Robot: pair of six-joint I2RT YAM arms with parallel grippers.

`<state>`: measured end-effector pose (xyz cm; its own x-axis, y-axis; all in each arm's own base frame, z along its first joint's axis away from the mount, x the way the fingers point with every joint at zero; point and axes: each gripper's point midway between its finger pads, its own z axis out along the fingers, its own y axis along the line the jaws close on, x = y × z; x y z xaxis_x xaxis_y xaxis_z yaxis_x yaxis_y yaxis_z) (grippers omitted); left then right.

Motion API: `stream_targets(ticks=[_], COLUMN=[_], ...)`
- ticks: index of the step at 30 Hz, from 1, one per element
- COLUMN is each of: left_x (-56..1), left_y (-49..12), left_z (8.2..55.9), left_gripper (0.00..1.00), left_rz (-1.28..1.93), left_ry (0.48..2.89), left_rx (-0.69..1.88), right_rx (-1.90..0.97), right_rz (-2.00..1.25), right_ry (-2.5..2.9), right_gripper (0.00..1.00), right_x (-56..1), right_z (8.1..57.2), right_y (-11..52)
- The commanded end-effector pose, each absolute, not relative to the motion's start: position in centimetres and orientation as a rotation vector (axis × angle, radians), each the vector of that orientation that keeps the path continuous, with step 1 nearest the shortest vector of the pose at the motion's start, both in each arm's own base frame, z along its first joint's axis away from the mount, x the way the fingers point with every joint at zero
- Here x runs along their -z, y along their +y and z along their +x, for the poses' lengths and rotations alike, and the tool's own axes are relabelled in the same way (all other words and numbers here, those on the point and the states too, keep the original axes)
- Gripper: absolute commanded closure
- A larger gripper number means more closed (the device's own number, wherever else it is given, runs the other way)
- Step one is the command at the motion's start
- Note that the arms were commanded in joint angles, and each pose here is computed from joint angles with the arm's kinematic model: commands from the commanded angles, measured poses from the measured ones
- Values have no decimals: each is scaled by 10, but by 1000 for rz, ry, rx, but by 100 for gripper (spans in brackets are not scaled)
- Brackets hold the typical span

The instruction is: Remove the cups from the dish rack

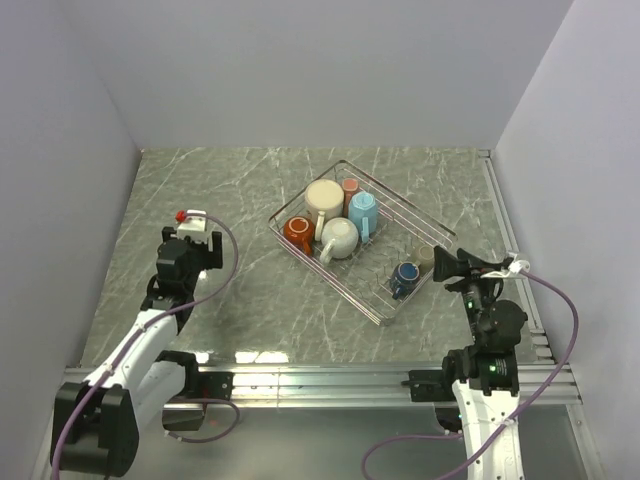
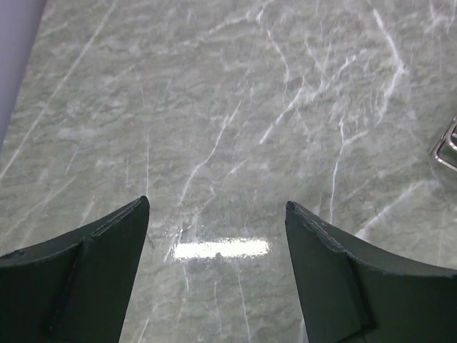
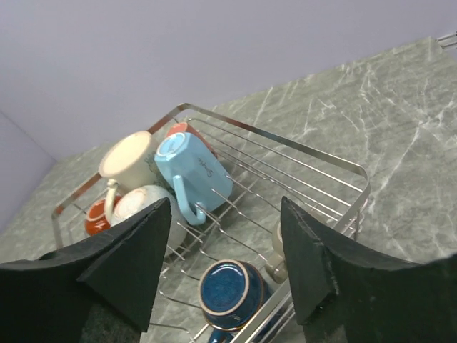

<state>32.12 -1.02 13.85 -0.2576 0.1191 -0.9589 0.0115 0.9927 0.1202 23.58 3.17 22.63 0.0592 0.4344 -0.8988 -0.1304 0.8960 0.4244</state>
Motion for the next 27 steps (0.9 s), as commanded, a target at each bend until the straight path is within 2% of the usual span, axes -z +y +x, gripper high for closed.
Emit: stream_targets(ticks=[1, 8, 9, 11, 12, 17, 18, 19, 20, 21, 23, 25, 26, 27], left_x=[-161, -169, -185, -181, -200, -220, -226, -224, -218, -223, -217, -218, -214, -211], left_y=[-9, -30, -34, -42, -45, -58, -64, -65, -68, -70, -71, -68, -68, -67], left_z=[334, 339, 345, 341, 347, 359, 364, 365, 368, 371, 377, 383, 387, 388], left_gripper=[17, 15, 15, 14, 14, 14, 14, 12, 12, 12, 12, 12, 13, 13], left_rz=[52, 351, 373, 440, 442, 437, 446, 448, 451, 455, 450, 442, 442, 443], left_ry=[1815, 1895, 1876, 1941, 1917, 1964, 1962, 1978, 2005, 2000, 2032, 2038, 2052, 2060], left_rx=[-94, -76, -63, -17, -6, 89, 118, 131, 152, 166, 172, 157, 155, 147], right_rx=[-507, -593, -610, -615, -631, -680, -656, -600, -539, -481, -404, -367, -338, -304], right_rz=[215, 108, 77, 56, 32, -32, -41, -19, -55, -56, -85, -129, -152, -179], right_ry=[1339, 1354, 1372, 1413, 1427, 1521, 1550, 1674, 1674, 1800, 1832, 1948, 1943, 2030], right_gripper=[29, 27, 27, 27, 27, 28, 28, 28, 28, 28, 28, 27, 26, 23], right_x=[-276, -335, -339, -349, -353, -365, -365, -338, -353, -325, -331, -302, -310, -284], right_z=[225, 223, 223, 231, 233, 268, 275, 293, 300, 317, 332, 351, 358, 369], right_y=[42, 63, 68, 71, 76, 101, 105, 115, 117, 123, 129, 140, 145, 152])
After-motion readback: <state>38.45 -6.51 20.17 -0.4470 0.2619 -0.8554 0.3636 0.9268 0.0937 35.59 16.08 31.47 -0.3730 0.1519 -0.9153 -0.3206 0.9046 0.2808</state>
